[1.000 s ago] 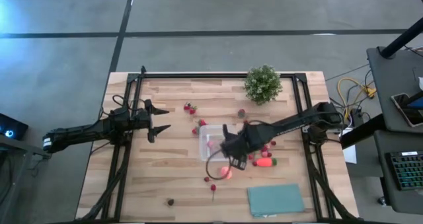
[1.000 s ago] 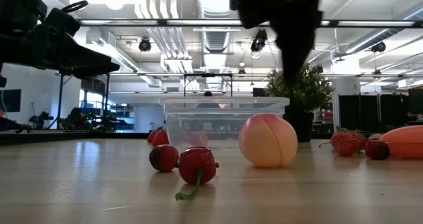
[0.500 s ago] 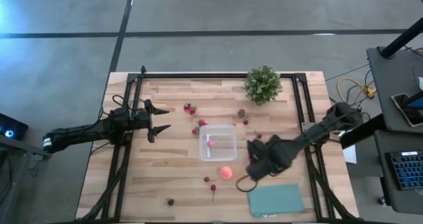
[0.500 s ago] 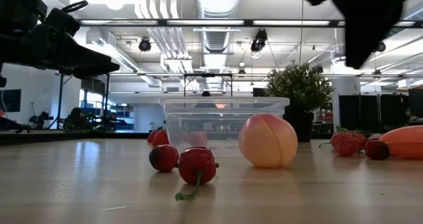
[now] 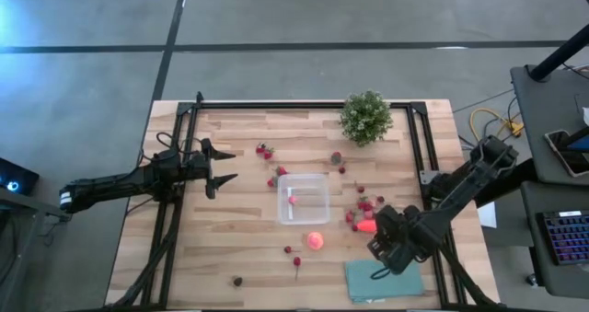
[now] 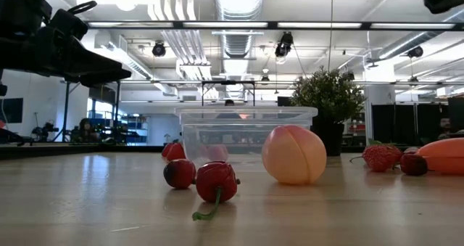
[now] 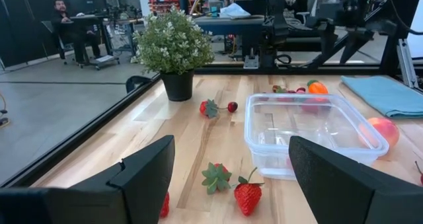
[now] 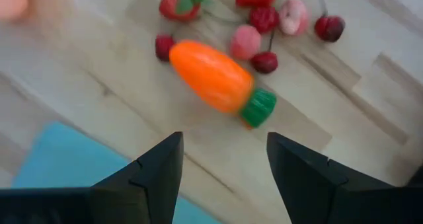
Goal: Pick and placing Produce into tupperware
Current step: Put the carrot into the transparent bin
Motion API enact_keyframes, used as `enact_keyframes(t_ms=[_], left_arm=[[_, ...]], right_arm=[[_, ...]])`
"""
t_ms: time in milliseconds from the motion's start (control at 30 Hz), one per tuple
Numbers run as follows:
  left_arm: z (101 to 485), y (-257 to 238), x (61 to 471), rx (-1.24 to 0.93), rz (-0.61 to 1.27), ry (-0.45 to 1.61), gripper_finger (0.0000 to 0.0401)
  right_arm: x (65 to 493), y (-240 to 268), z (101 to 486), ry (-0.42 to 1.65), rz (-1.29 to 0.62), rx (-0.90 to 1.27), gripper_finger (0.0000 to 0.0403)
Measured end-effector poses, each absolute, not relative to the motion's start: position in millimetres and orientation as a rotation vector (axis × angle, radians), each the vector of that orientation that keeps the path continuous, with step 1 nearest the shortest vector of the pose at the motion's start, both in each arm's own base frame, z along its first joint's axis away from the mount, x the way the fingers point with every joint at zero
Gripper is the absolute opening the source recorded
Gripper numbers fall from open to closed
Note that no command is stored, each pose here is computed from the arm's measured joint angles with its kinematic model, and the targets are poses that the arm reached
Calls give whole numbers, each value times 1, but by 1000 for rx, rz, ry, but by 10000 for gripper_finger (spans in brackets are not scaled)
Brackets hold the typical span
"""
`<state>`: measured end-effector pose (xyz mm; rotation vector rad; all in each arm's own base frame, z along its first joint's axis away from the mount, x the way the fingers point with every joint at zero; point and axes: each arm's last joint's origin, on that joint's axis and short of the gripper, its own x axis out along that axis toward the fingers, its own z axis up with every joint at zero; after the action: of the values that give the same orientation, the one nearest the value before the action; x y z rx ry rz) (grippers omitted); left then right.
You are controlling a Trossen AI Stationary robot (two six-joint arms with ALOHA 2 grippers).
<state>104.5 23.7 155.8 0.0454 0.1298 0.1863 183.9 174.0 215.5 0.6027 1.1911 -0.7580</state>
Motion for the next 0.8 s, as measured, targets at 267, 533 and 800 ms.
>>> enact_keyframes(t_ms=[267,533,800], left_arm=[[156,24,105,45,186,130,283],[156,24,105,45,186,129,283],[156,24,105,45,186,130,283]], right_arm=[[193,181,209,1200,-675,419,210],[198,190,193,1314,-541,166,210],[192,189,187,1345,-482,58,210]])
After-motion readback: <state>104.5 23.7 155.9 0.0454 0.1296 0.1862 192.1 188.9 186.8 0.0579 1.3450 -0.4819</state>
